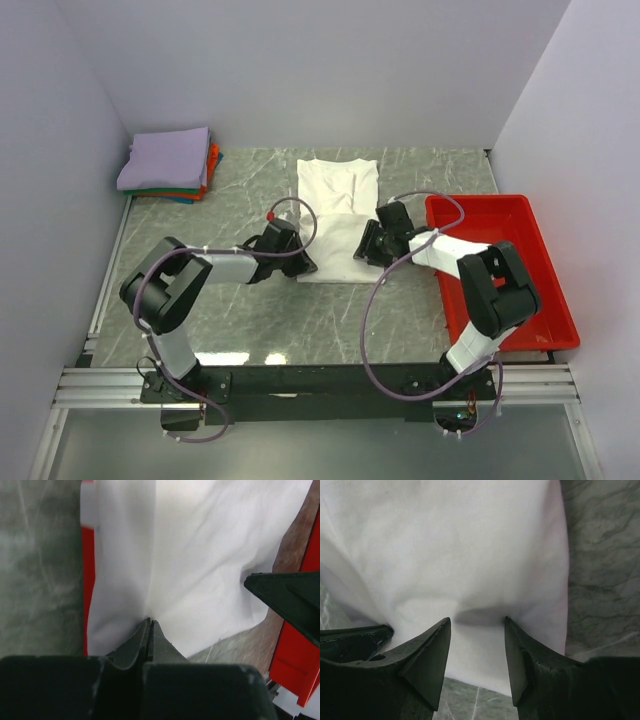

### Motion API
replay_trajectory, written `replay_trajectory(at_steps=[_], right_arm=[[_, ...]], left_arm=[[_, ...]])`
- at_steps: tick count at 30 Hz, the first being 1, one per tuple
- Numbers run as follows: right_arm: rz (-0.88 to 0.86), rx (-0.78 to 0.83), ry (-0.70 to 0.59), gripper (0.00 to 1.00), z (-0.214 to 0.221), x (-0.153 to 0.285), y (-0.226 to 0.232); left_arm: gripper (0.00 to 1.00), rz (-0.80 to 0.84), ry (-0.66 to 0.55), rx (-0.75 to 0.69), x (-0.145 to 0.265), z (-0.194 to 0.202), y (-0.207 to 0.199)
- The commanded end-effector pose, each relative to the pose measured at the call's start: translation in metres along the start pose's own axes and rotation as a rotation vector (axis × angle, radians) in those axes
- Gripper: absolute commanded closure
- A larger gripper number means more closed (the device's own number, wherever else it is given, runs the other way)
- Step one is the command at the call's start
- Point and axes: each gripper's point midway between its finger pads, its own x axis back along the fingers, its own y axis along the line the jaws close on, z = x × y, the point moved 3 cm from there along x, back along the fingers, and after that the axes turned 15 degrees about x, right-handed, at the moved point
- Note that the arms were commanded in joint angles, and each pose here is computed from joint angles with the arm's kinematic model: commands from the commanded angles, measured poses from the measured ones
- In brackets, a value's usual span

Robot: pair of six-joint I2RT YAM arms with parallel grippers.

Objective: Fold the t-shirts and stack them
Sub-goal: Fold the tshirt

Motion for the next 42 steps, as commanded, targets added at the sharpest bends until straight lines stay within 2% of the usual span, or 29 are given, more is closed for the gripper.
replay_trajectory(at_steps=[1, 8, 11, 13, 19, 23, 33, 42], right_arm=[[0.017, 0.036, 0.086, 0.46, 0.041, 0.004, -0.003], [0.027, 0.058, 0.103, 0.46, 0.073, 0.015, -0.007], [0.047, 0.054, 0.08, 0.45, 0.069, 0.016, -0.009], [0.063, 0.055, 0.08, 0.45, 0.066, 0.016, -0.011], [0.039, 0.019, 0.044, 0.45, 0.037, 0.023, -0.013], [0.013, -0.005, -0.038, 0.46, -0.005, 0.034, -0.009], [0.019, -0.048, -0.087, 0.46, -0.083, 0.012, -0.005], [0.081, -0.058, -0.058, 0.47, -0.111, -0.02, -0.029]], left_arm=[[0.99, -0.019, 0.012, -0.015, 0.015, 0.016, 0.013], [0.99, -0.006, 0.018, -0.022, 0.037, 0.035, 0.028], [0.99, -0.027, 0.007, -0.031, 0.037, 0.033, 0.031], [0.99, -0.013, -0.005, -0.053, 0.036, 0.027, 0.019], [0.99, 0.021, -0.038, -0.06, 0.038, 0.001, -0.011], [0.99, 0.055, -0.083, -0.038, 0.037, -0.032, -0.033], [0.99, 0.025, -0.116, 0.014, -0.007, -0.1, -0.051], [0.99, -0.023, -0.117, 0.047, -0.039, -0.139, -0.042]])
